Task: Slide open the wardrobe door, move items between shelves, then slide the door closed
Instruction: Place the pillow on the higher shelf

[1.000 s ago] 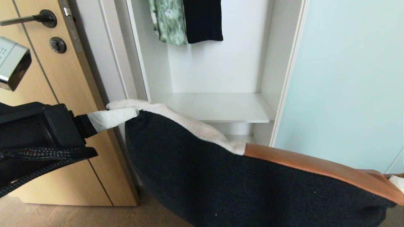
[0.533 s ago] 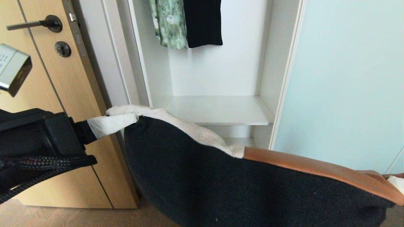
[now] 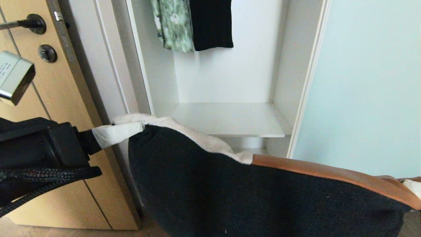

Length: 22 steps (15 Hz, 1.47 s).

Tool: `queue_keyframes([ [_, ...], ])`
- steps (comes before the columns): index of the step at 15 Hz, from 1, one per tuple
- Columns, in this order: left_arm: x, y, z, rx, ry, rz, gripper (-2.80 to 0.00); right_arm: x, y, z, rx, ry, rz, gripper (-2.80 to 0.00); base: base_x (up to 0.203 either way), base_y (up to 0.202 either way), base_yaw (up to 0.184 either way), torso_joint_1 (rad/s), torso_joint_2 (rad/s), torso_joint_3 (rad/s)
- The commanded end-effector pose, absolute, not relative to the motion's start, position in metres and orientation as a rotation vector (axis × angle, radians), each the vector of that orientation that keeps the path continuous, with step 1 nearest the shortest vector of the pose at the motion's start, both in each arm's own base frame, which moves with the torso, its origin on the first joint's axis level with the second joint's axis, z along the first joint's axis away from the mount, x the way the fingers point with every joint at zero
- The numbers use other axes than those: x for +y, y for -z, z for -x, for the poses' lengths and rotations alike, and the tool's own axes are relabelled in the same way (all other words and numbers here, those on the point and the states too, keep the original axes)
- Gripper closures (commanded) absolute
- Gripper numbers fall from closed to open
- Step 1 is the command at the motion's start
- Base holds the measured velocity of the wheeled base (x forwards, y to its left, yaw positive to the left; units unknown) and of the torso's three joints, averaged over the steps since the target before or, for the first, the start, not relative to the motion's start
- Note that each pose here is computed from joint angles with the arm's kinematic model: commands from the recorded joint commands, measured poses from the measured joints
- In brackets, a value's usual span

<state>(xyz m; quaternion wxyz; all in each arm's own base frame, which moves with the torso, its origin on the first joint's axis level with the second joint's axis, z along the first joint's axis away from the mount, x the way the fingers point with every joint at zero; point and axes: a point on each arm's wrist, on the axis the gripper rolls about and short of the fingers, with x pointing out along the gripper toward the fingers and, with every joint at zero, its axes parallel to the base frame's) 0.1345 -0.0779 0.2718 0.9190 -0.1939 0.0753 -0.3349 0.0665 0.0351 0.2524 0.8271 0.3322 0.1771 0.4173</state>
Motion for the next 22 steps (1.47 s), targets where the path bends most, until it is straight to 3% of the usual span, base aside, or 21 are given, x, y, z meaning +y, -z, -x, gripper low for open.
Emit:
queue_keyframes([
  [1,-0.078,-0.272,-0.135,0.155,0.688,0.402,0.00,0.036,-0.252,-0.068,0.386,-0.887,-0.710,0.00,0.191,0.000,-0.002,0.007,0.01,0.002],
  [14,-0.078,-0.272,-0.135,0.155,0.692,0.400,0.00,0.038,-0.253,-0.074,0.400,-0.882,-0.712,0.00,0.194,0.000,0.000,0.002,0.00,0.002],
  [22,-0.075,-0.297,-0.165,0.089,0.520,0.341,0.00,0.053,-0.291,-0.127,0.353,-0.851,-0.707,0.00,0.008,0.000,0.000,0.001,0.00,0.000],
])
